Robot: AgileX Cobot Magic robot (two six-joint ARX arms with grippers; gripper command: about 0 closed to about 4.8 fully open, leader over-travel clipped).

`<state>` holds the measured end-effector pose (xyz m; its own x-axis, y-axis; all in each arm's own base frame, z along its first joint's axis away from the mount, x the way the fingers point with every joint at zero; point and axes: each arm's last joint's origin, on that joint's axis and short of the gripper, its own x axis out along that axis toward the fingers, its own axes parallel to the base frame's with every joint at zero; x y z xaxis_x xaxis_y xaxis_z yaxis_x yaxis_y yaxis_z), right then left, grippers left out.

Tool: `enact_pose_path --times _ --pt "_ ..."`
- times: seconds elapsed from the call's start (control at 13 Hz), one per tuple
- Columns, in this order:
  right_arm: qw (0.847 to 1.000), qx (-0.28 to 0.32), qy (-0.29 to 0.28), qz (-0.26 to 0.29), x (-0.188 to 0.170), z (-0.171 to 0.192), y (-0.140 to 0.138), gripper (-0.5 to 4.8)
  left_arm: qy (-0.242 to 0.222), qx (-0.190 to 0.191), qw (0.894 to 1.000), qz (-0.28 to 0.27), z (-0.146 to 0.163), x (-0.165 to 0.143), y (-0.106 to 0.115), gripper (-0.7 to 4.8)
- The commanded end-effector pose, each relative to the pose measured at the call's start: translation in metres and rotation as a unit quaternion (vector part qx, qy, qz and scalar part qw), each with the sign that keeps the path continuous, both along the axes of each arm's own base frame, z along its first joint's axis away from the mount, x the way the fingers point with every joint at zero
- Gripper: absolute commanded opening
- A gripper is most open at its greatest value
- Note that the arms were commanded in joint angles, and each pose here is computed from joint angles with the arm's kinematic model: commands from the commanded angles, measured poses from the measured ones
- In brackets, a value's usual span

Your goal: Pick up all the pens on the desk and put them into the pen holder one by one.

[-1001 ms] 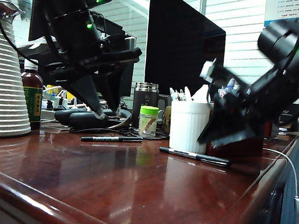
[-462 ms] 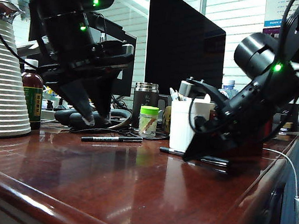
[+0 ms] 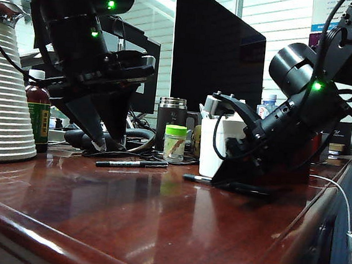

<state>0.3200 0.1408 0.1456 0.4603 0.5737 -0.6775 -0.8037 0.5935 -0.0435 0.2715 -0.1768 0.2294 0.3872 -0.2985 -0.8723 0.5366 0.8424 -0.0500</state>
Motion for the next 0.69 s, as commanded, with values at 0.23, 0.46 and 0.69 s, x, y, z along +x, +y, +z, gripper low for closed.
enact_pose_path --times 0.23,0.46,0.69 --pt "0.998 0.039 0.059 0.002 -0.007 -0.003 -0.001 -0.07 -0.002 0.001 1.0 -0.001 0.001 0.0 0.0 1.86" --pt "0.986 0.162 -0.021 -0.014 -0.003 0.049 0.003 -0.07 -0.002 0.002 1.0 -0.001 0.001 0.0 0.0 1.86" --pt "0.964 0.239 -0.119 -0.003 -0.009 0.099 0.001 -0.07 -0.002 0.002 1.0 -0.001 0.001 0.0 0.0 1.85"
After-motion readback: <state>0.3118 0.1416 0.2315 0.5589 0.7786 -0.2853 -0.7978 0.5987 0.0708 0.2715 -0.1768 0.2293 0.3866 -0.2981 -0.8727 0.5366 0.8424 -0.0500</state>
